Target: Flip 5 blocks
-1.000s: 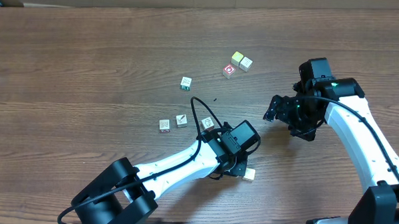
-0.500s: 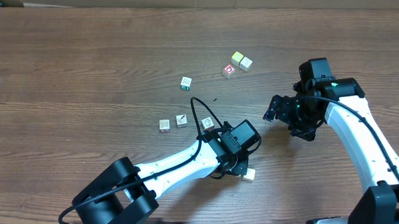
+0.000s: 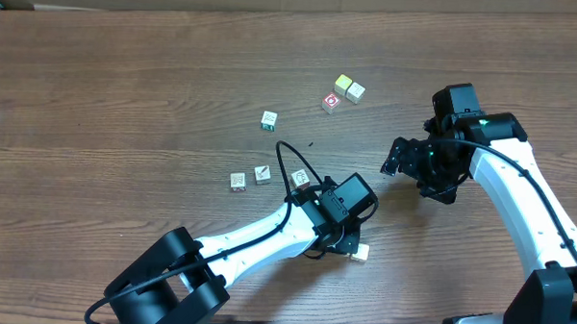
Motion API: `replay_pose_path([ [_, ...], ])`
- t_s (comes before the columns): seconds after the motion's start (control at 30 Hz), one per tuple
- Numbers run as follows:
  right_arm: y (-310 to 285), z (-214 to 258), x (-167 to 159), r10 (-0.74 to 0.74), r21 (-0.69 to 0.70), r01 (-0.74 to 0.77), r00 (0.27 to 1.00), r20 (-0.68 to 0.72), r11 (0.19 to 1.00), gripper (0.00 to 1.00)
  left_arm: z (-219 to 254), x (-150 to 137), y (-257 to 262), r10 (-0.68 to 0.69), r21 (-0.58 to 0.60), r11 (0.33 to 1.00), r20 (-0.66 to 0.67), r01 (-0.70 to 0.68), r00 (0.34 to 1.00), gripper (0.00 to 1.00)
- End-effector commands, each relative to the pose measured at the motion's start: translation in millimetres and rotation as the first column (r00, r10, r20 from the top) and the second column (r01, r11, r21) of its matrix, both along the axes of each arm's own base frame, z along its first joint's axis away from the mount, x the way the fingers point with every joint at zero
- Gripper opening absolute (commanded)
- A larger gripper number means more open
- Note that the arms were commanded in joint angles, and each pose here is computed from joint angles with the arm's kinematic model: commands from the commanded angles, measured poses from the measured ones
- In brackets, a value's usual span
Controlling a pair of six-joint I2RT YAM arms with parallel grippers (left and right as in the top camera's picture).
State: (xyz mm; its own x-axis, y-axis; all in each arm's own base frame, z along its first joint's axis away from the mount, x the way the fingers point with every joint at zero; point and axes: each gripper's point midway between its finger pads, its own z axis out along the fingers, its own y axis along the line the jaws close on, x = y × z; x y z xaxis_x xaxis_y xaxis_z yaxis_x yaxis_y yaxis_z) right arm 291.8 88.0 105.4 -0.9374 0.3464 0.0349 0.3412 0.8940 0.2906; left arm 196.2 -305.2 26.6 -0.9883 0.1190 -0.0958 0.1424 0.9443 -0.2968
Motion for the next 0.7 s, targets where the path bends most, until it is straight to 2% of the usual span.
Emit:
replay_pose_path([
  [0.0,1.3,6.2,6.5,0.008,0.004,-0.008,1.000,0.028,1.000,0.92,-5.1,-1.2,0.9,-0.011,0.002,1.000,-0.011,0.011,1.000,0.14],
  [0.67,1.3,6.2,6.5,0.008,0.004,-0.008,1.000,0.028,1.000,0.92,-4.0,-3.5,-2.8,-0.039,-0.017,0.999,-0.017,0.039,0.999,0.15],
])
